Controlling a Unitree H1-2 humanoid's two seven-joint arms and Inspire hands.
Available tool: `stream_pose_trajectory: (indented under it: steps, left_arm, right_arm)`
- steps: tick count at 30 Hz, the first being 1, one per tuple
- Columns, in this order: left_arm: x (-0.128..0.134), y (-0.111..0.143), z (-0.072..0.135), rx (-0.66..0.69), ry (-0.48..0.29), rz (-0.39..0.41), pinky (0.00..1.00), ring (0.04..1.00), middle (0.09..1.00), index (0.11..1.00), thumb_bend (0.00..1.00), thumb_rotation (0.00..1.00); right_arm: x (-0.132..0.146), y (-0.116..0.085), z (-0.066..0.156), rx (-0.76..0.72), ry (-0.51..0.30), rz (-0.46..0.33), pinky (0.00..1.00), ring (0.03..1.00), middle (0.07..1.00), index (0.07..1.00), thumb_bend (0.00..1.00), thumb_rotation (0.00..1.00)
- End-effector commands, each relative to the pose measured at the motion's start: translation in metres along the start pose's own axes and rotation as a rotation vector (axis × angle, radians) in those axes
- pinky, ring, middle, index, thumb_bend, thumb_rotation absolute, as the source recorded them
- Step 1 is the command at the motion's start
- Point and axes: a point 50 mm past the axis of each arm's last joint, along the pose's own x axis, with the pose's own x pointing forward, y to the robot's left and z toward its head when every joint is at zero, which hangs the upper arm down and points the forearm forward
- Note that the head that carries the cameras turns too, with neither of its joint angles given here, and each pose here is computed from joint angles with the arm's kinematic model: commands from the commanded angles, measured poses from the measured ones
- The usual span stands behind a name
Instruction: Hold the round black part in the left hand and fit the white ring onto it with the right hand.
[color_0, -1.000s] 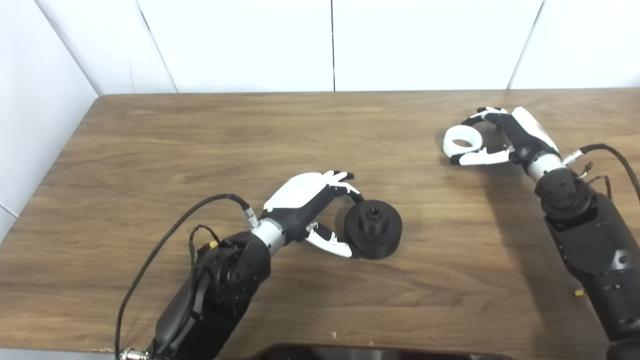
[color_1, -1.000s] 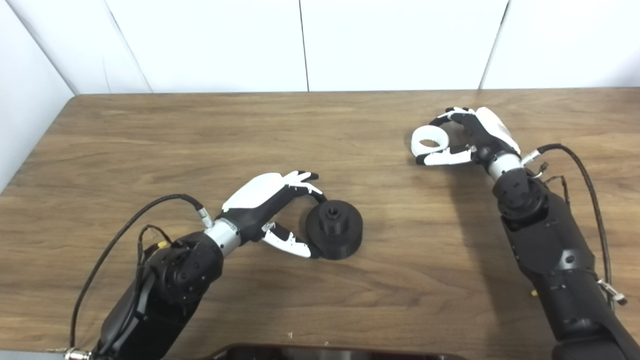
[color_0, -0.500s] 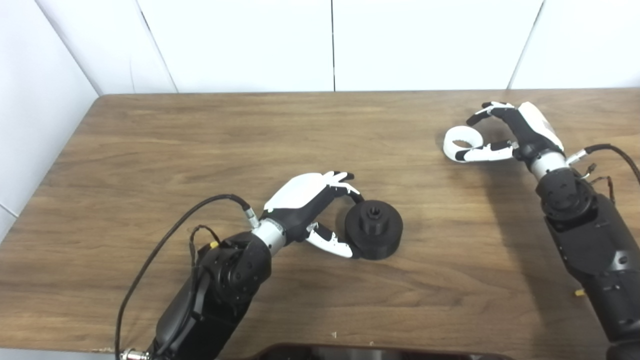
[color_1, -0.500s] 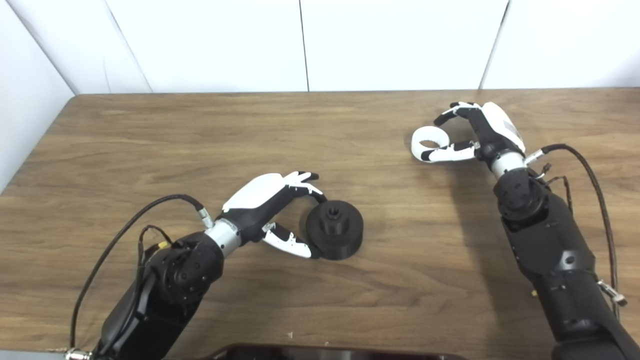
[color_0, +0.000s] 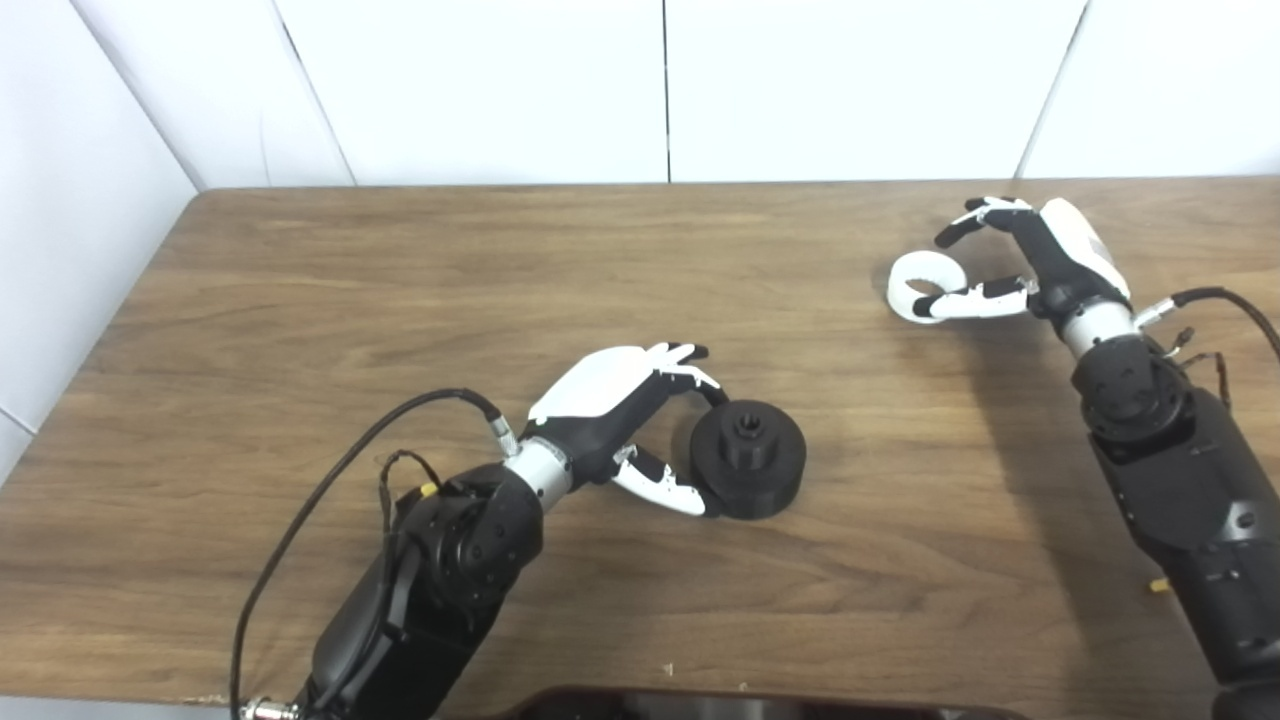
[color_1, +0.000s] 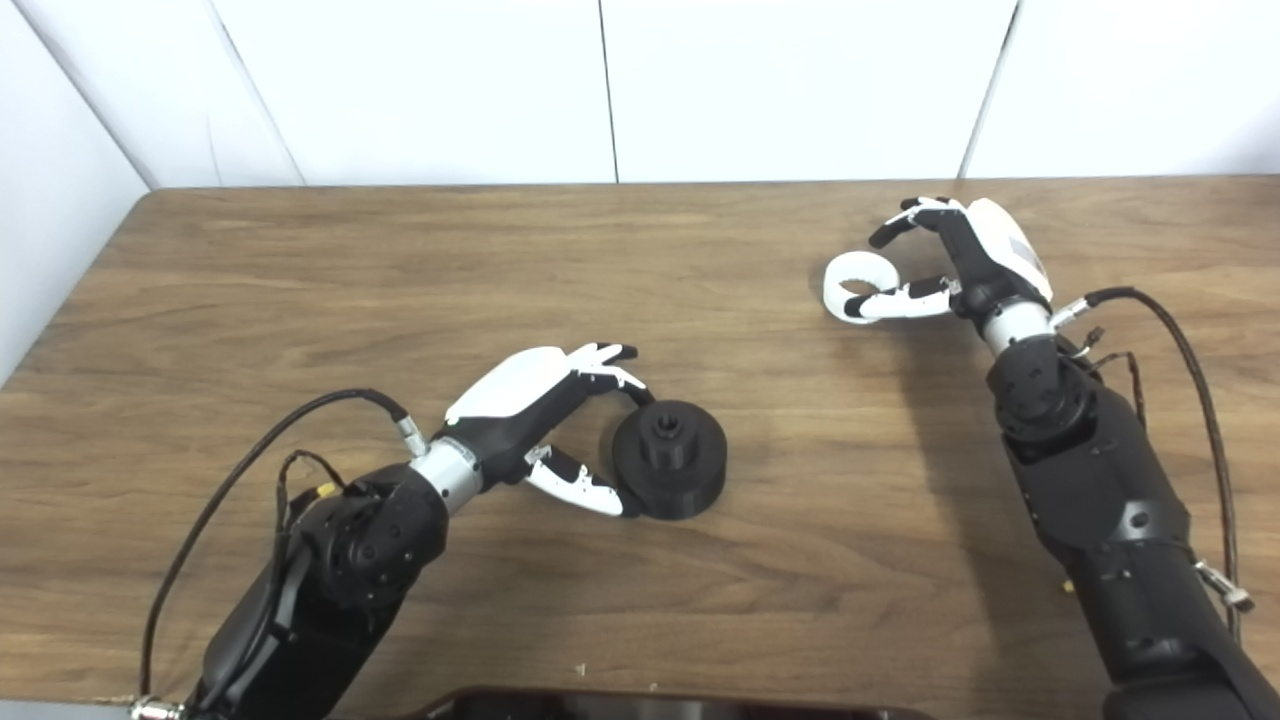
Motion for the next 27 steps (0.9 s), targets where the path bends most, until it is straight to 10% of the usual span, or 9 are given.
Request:
stream_pose_trajectory:
  steps: [1, 27]
  left_arm:
    - [0.0031, -0.0054, 0.0047, -0.016, -0.020, -0.051, 0.84, 1.000, 0.983, 0.735, 0.84, 0.25]
    - [0.0044, -0.0029, 0.0072, -0.021, -0.034, -0.043, 0.84, 1.000, 0.983, 0.732, 0.84, 0.26]
  right_arm:
    - [0.0117, -0.0220, 0.0192, -0.009, -0.073, -0.060, 0.94, 0.972, 0.888, 0.628, 0.83, 0.23]
    - [0.0120, -0.0207, 0.0168, -0.051, -0.052, 0.008, 0.89, 0.990, 0.902, 0.614, 0.84, 0.25]
